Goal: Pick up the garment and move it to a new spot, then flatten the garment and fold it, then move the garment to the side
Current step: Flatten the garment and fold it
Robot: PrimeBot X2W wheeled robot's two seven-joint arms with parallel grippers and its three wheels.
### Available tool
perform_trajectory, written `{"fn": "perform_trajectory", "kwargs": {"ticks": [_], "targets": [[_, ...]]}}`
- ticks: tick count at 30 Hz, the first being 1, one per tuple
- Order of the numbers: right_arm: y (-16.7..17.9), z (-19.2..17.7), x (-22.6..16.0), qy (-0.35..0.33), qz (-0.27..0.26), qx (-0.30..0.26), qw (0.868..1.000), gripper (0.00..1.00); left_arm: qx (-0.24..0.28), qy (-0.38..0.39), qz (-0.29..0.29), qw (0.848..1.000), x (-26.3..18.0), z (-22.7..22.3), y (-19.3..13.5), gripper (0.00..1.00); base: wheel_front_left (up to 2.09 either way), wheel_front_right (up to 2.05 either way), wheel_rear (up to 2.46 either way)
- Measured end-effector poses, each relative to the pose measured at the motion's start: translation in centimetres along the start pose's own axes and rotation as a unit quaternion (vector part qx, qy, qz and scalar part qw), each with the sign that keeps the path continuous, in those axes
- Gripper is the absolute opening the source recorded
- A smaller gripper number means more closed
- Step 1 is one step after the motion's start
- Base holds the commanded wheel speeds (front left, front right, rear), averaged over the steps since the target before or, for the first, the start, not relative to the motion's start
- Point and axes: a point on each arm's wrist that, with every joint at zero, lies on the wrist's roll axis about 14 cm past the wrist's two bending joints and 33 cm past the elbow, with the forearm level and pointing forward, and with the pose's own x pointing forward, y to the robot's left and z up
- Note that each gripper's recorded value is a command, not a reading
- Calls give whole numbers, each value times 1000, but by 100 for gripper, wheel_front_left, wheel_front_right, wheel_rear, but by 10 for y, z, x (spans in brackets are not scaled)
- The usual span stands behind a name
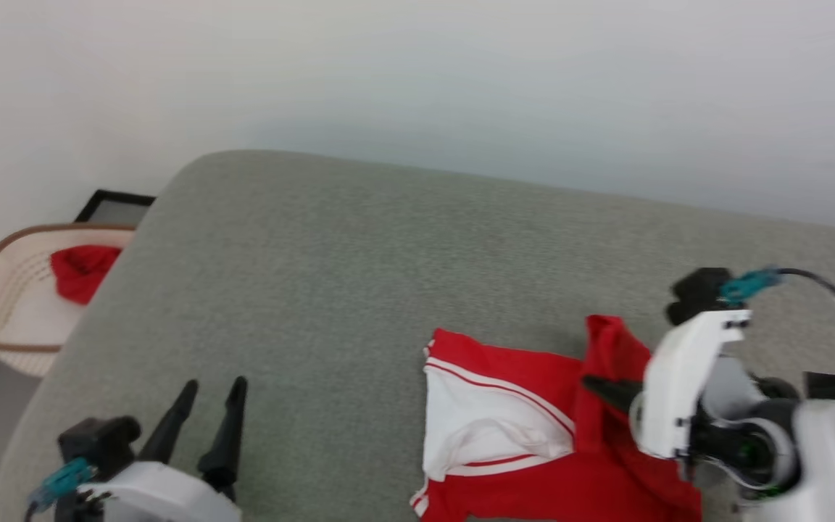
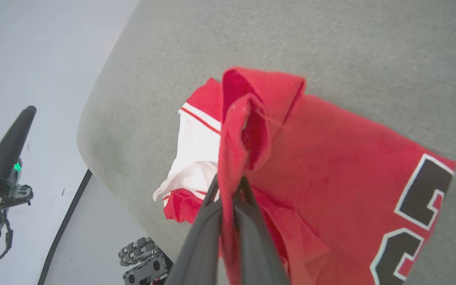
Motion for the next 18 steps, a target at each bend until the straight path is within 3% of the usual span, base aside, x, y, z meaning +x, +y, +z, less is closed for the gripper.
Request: {"fn": "perform_trajectory", "kwargs": {"ticks": [7, 18], "targets": [[38, -13, 48, 37, 52, -33, 997, 0, -13, -8, 11, 1000, -2, 2, 3, 100, 0, 0, 0], [63, -47, 94, 98, 55, -142, 984, 0, -20, -6, 26, 999, -2, -4, 11, 100, 0, 0, 0]]}}
